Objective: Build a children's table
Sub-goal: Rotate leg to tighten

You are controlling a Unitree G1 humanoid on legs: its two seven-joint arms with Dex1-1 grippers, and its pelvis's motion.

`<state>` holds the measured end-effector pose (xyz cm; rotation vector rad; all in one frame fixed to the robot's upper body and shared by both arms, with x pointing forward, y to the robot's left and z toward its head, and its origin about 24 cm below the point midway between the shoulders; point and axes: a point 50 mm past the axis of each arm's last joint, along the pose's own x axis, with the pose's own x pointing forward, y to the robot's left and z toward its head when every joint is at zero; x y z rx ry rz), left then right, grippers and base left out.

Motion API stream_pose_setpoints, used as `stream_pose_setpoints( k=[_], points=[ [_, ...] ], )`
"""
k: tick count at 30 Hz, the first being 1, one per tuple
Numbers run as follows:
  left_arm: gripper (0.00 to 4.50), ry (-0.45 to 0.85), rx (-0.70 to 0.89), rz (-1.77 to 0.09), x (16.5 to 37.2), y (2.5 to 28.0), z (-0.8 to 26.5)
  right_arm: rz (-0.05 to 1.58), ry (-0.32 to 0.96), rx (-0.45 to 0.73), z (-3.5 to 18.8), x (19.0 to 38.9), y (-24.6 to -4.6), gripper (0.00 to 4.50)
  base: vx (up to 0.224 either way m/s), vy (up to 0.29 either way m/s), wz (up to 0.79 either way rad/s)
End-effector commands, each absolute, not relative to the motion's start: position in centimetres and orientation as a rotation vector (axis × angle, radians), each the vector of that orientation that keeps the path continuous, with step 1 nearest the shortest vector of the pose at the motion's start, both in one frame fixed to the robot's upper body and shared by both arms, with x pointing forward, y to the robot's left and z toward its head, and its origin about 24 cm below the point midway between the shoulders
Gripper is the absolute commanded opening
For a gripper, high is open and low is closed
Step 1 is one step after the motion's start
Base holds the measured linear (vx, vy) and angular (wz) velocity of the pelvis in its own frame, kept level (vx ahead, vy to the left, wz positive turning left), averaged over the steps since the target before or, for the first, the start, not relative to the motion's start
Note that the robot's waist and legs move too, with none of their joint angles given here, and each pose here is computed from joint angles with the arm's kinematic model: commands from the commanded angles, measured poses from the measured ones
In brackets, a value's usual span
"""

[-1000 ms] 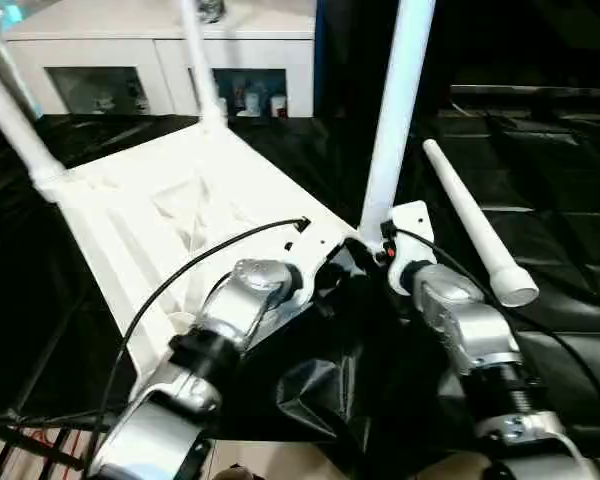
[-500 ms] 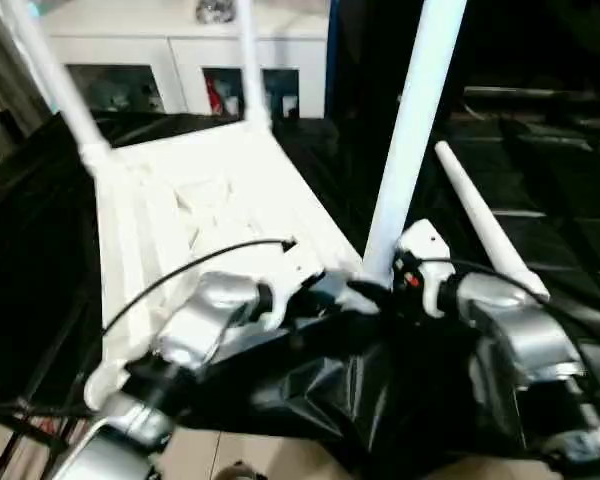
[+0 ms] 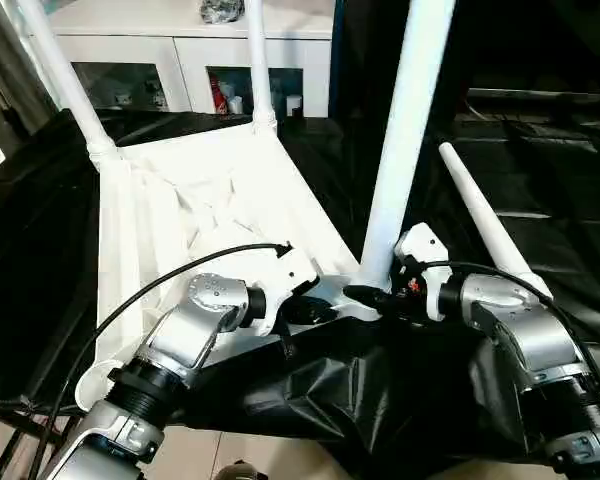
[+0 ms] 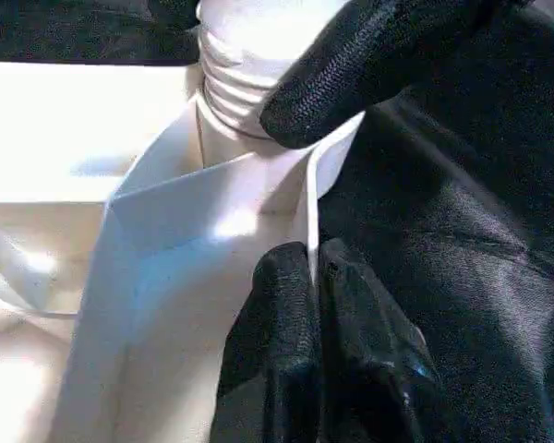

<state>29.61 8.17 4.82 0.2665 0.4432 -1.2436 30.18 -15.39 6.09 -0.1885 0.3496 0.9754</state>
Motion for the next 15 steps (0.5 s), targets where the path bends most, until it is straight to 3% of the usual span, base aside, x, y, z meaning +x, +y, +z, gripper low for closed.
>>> stream_pose_setpoints(
  k=[1,7,10,12,15],
  points=[
    [0.0,0.362,0.256,-1.274,29.9,6.9,6.4,0.954,0.348,-0.171,6.1,30.2,-15.2,2.72,0.0,0.0,0.0],
    [0.0,0.337,0.173,-1.086,31.8,4.9,7.0,0.651,0.384,-0.078,4.2,31.4,-14.1,2.7,0.0,0.0,0.0],
    [0.0,0.351,0.184,-0.957,33.0,2.9,6.7,0.362,0.447,-0.002,2.8,32.6,-12.7,2.7,0.0,0.0,0.0],
    [0.0,0.358,0.191,-0.931,33.3,2.4,6.5,0.307,0.454,0.002,2.7,32.9,-12.2,2.7,0.0,0.0,0.0],
    [0.0,0.358,0.208,-0.937,33.3,1.6,6.4,0.378,0.404,0.016,3.4,33.2,-10.0,2.7,0.0,0.0,0.0]
  ],
)
